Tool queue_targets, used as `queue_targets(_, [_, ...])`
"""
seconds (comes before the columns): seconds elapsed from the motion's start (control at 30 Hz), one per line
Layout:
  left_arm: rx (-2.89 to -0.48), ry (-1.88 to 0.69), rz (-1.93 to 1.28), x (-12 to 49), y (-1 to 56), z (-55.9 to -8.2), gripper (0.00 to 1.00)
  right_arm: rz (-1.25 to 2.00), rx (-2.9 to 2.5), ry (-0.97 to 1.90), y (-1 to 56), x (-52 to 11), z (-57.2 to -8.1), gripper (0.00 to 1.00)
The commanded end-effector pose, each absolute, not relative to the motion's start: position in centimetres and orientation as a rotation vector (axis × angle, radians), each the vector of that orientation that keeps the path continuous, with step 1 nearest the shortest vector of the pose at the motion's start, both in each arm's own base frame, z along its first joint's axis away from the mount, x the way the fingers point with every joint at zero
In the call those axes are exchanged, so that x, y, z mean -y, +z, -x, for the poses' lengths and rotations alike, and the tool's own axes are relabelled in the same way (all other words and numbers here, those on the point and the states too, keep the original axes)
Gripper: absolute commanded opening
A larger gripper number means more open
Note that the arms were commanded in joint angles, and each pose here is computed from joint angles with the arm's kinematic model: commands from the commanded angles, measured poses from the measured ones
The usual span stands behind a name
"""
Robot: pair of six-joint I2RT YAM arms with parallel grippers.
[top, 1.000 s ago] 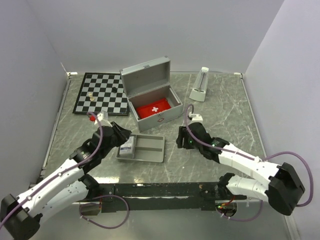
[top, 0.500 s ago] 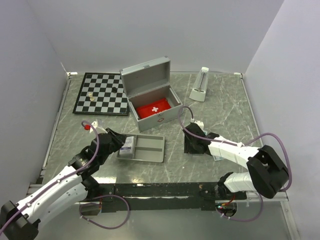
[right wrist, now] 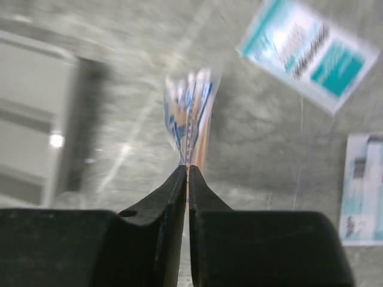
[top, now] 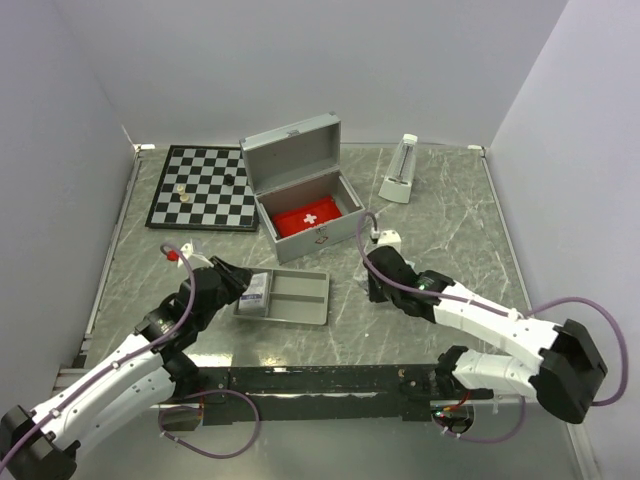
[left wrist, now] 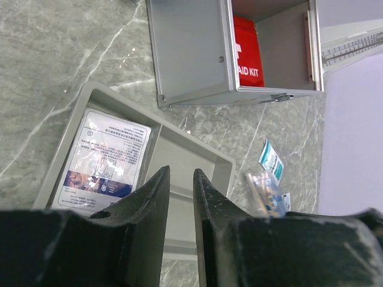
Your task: Organize the medicine kit
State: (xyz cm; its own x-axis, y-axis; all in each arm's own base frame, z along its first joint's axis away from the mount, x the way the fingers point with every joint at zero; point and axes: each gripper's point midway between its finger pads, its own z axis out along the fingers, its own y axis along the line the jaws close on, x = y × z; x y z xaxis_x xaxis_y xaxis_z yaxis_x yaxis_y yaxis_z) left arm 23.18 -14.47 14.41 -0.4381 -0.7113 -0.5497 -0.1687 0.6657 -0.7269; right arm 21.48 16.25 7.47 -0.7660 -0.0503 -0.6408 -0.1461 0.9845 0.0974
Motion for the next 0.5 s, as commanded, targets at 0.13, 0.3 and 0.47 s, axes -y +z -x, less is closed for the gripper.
queue_targets(0.13, [-1.943, -0.752, 0.706, 14.4, 14.9, -23.4, 0.27, 0.542, -2.153, 0.328, 15.3, -22.2, -22.1, 0.04])
queue_targets(0.3, [-1.939, -0.751, 0.701, 14.2, 14.8, -23.1, 0.27, 0.753, -2.012, 0.599, 17.7, -27.0, -20.5, 0.0])
queue_targets(0.47, [-1.937, -0.742, 0.698, 13.9, 14.9, -23.0, 0.27, 0.907, -1.949, 0.747, 19.0, -30.9, -19.8, 0.0])
